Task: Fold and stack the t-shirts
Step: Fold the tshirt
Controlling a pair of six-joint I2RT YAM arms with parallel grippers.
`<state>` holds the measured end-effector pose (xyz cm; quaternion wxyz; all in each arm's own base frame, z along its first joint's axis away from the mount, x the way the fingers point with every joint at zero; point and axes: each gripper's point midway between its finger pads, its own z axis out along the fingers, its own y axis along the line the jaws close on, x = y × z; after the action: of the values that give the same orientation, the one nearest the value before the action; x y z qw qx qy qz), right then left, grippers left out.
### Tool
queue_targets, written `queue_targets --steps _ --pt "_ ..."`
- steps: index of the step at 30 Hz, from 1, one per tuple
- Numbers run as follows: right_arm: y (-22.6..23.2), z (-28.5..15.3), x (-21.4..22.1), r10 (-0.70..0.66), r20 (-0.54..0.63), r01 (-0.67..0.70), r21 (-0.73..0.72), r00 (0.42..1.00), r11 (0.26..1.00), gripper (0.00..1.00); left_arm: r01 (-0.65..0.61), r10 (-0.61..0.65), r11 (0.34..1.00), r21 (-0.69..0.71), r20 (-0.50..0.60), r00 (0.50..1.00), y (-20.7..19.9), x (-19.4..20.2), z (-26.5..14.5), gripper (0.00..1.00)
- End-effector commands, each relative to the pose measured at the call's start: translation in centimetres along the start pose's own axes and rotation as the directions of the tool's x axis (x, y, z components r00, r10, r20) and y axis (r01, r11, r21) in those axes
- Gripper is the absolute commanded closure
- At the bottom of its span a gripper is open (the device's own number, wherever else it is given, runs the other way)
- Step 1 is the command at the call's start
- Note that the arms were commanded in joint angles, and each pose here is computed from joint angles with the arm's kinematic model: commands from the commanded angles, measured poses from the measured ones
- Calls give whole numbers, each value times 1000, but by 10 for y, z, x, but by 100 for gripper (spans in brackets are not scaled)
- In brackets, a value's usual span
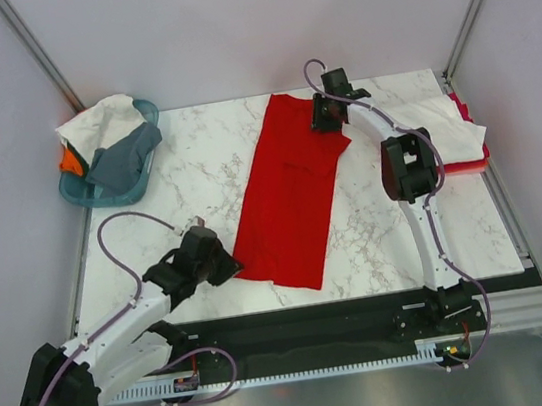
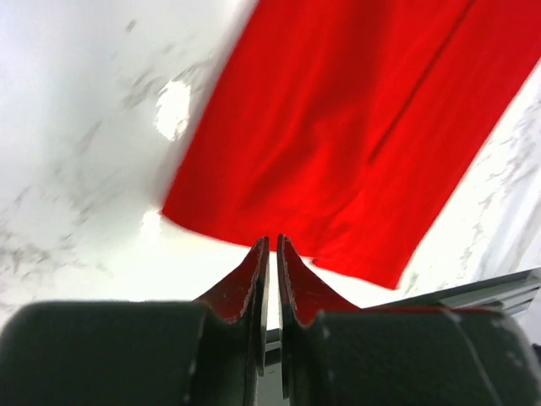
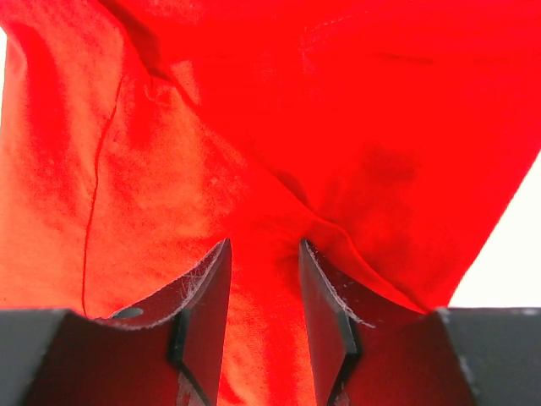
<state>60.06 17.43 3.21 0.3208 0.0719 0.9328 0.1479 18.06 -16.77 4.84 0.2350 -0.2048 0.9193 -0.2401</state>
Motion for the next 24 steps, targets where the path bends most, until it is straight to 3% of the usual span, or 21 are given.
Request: queue_targets --steps 1,6,12,18,21,24 --pt "-6 -19 -5 -14 -10 14 4 1000 1000 54 -80 79 997 8 62 995 -28 -35 -6 86" --pt "8 -41 -30 -33 58 35 -38 998 999 50 -104 105 995 -9 78 991 -38 -70 2 87" --pt "15 -72 -40 -48 89 52 -51 995 997 53 -139 140 990 -19 55 989 -49 -92 24 89" --pt "-2 -88 -25 -44 75 42 27 996 999 88 -140 140 990 -2 31 990 -56 -105 41 92" --pt "-12 -89 -14 -35 59 31 69 998 997 98 -146 146 989 -14 18 989 -54 -105 47 92" --pt "-24 -85 -6 -30 42 25 112 999 993 100 -155 155 988 -26 2 988 -48 -100 51 91"
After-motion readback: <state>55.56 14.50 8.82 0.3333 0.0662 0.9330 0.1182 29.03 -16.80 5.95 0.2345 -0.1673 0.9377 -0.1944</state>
